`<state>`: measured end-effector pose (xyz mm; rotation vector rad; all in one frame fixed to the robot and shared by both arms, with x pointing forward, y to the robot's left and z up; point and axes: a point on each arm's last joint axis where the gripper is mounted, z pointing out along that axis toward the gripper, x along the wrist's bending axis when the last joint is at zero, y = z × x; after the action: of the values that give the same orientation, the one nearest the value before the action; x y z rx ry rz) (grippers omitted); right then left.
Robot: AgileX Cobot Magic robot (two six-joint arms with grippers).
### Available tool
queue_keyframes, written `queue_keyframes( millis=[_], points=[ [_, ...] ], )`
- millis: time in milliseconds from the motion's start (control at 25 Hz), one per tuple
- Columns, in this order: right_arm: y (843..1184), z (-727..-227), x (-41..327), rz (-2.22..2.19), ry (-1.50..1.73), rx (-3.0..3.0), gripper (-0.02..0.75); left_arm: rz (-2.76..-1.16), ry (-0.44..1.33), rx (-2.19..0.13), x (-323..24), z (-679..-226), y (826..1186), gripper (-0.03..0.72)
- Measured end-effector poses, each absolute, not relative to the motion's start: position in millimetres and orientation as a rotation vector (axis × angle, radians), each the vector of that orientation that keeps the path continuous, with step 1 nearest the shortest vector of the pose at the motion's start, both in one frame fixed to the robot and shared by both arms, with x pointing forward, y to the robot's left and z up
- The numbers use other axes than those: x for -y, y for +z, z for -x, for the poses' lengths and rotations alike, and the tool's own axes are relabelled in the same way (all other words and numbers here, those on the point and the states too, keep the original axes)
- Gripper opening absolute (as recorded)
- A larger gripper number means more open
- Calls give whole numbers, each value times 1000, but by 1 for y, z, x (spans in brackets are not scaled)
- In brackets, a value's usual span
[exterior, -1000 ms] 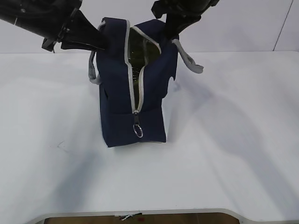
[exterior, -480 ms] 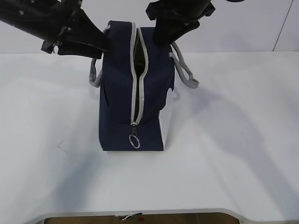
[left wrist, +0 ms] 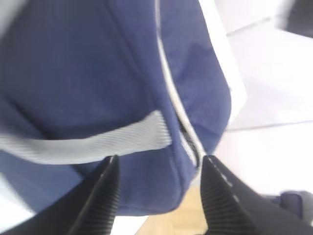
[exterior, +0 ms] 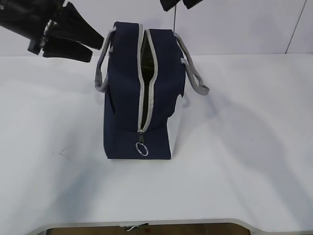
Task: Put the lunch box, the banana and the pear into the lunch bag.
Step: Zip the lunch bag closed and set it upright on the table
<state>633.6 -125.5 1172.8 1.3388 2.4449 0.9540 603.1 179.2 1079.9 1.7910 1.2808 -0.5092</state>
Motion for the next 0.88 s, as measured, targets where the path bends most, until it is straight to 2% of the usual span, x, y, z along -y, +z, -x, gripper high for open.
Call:
queue_keyframes(
  millis=[320, 520, 680, 880],
  points=[
    [1217, -604, 136, -1274, 1048, -2365, 460, -2042, -170, -1416, -210, -574, 1115, 393],
    [1238, -580, 144, -1214, 1075, -2345, 460, -2103, -11, -1409, -213, -547, 1143, 383],
    [1234, -552, 152, -1174, 1054, -2373, 460, -2079, 40, -1395, -216, -531, 1161, 381],
    [1202, -509, 172, -1067, 1069, -2292, 460, -2052, 75, -1381, -218, -519, 1175, 380]
  ],
)
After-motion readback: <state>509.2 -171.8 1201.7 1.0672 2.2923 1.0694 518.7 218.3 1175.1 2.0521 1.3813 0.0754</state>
